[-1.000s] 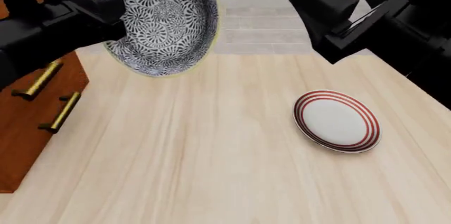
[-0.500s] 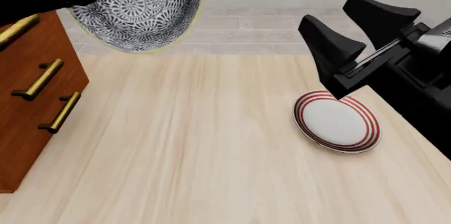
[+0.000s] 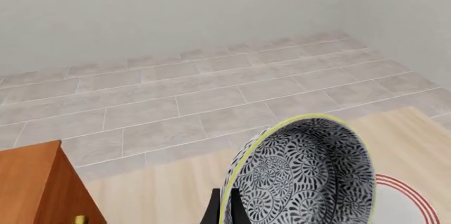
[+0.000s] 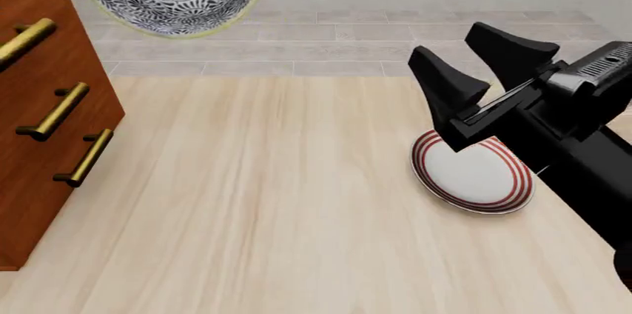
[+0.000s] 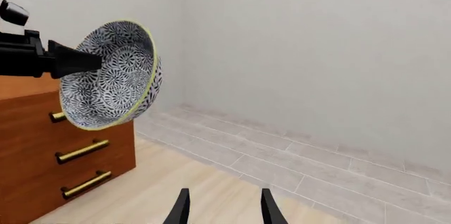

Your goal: Put the bowl on top of the cabinet.

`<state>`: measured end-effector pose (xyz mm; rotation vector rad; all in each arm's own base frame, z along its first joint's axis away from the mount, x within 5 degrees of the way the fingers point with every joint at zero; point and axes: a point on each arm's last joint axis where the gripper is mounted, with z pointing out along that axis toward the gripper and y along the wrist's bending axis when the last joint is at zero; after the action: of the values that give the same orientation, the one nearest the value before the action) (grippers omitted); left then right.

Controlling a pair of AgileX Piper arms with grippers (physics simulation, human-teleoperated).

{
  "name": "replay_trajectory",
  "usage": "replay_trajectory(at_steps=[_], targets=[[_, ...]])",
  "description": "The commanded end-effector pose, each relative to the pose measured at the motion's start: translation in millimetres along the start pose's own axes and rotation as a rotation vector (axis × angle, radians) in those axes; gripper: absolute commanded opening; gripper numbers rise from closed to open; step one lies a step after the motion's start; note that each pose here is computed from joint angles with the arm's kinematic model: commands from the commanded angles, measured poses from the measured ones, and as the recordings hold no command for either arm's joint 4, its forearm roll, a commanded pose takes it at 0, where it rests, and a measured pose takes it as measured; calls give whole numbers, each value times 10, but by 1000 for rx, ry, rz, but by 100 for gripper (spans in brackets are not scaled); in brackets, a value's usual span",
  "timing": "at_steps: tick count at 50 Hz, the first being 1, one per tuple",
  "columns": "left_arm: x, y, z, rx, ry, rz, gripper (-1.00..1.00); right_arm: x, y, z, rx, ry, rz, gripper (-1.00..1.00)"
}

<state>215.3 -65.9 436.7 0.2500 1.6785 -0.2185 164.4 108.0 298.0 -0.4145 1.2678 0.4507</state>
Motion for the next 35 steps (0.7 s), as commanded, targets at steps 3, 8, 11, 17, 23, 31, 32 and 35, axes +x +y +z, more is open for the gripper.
replay_trajectory(at_steps=[3,8,11,17,23,31,32,35], targets=[[-157,-20,41,11,27,-18,-100,76,-14,40,8,17,23,100],[-148,163,57,-70,77,-111,-100,97,-16,24,9,23,32,100],[-169,159,82,-69,91,-128,-100,98,-12,17,7,22,33,100],[-164,294,181,-127,168,-176,-100,109,-8,29,6,25,36,100],[-189,541,173,-229,230,-223,-100,114,-4,32,4,27,35,100],[-223,675,179,-288,259,-292,-100,125,-16,-6,10,28,34,100],[-216,740,151,-316,262,-305,-100,127,-14,-8,9,29,34,100],[-222,764,158,-323,267,-297,-100,133,-10,-12,7,30,33,100]])
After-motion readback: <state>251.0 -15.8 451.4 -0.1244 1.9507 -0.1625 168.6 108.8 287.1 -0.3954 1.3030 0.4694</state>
